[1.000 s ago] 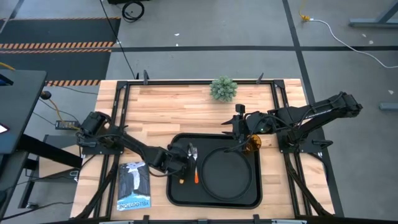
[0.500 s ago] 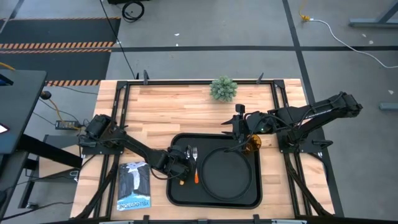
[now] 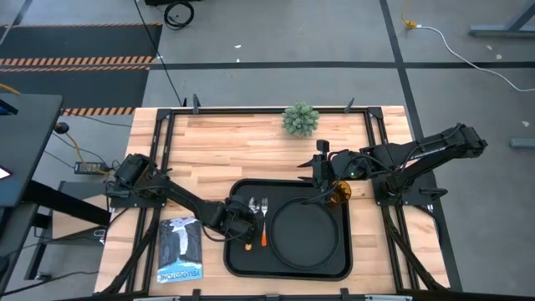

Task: Pick and place plate/cup/fork/spoon on tray
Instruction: Put the yellow spoon on the left side of the orange spoon, then return to home position

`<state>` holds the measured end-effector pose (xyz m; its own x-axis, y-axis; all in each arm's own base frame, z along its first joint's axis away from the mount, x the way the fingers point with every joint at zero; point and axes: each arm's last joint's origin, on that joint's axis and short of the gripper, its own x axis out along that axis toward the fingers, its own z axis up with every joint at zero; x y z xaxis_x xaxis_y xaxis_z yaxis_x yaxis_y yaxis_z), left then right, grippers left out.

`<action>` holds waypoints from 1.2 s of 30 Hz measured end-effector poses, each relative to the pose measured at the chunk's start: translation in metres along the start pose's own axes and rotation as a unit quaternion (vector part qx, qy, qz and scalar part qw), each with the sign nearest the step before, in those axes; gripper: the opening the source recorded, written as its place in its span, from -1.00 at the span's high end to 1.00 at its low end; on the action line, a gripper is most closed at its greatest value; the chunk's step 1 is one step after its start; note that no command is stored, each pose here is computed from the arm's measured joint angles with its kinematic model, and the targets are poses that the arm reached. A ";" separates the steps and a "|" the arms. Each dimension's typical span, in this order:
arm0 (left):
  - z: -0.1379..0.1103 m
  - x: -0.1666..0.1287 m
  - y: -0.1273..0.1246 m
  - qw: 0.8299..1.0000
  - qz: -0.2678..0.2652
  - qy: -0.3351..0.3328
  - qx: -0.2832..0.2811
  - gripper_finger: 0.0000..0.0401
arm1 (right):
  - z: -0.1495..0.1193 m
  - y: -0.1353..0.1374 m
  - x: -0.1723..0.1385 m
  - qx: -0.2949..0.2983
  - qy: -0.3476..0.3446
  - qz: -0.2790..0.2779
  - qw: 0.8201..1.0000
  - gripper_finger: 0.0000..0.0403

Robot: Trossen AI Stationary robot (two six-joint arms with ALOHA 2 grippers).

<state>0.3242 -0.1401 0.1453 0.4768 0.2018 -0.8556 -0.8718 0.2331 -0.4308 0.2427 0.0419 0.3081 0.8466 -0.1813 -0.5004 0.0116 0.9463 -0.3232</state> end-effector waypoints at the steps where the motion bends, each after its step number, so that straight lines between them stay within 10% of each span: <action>1: 0.000 0.000 0.000 1.000 0.000 0.000 0.001 0.47 | 0.000 0.000 0.000 0.000 0.000 0.000 1.000 0.24; 19: 0.003 -0.015 -0.006 0.993 -0.026 0.041 0.106 0.44 | 0.000 0.000 0.000 0.001 -0.002 0.000 1.000 0.24; 36: 0.013 -0.032 -0.014 0.926 -0.076 0.100 0.356 0.45 | -0.003 -0.002 -0.001 -0.014 0.017 -0.025 0.999 0.24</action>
<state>0.3223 -0.1371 0.1826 0.4958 -0.0486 -0.8671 -0.4674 0.8265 -0.3136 0.2402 0.0399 0.3069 0.8267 -0.2370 -0.5103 0.0372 0.9280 -0.3708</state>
